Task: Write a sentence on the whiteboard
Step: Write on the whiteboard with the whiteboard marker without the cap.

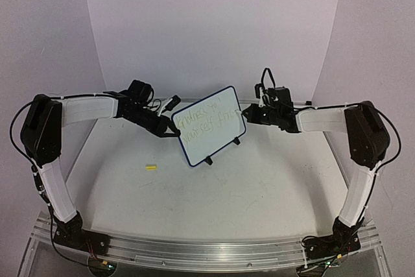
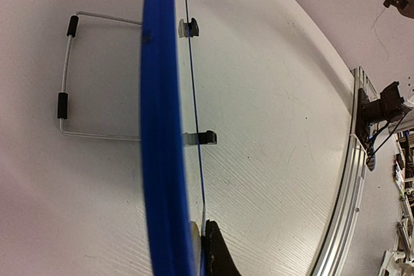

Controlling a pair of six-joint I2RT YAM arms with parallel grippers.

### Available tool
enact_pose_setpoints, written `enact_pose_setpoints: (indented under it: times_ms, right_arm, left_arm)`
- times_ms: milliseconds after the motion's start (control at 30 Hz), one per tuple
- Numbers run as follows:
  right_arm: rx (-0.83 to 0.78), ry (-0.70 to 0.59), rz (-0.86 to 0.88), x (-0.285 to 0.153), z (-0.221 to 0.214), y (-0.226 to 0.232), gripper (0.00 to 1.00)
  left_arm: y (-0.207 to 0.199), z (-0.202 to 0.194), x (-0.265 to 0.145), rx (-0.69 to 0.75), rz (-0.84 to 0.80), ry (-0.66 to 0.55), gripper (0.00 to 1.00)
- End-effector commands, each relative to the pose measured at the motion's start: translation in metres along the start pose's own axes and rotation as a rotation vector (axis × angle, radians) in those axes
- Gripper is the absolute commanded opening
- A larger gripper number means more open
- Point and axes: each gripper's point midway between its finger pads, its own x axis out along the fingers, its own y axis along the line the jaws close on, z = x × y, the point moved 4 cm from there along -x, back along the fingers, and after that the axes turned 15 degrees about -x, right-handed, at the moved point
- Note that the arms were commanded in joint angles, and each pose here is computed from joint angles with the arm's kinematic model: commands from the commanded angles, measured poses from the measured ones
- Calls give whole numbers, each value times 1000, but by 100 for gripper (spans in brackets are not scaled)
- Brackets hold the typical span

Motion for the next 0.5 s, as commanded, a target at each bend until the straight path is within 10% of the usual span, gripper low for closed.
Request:
enact_pose_setpoints:
  times_ms: [0, 467]
  right_arm:
    - [-5, -79, 19, -21, 31, 11, 0]
    - [-3, -62, 72, -3, 29, 15, 0]
  left_arm:
    - [-2, 8, -1, 23, 11, -12, 0]
    - [-2, 8, -1, 24, 13, -11, 0]
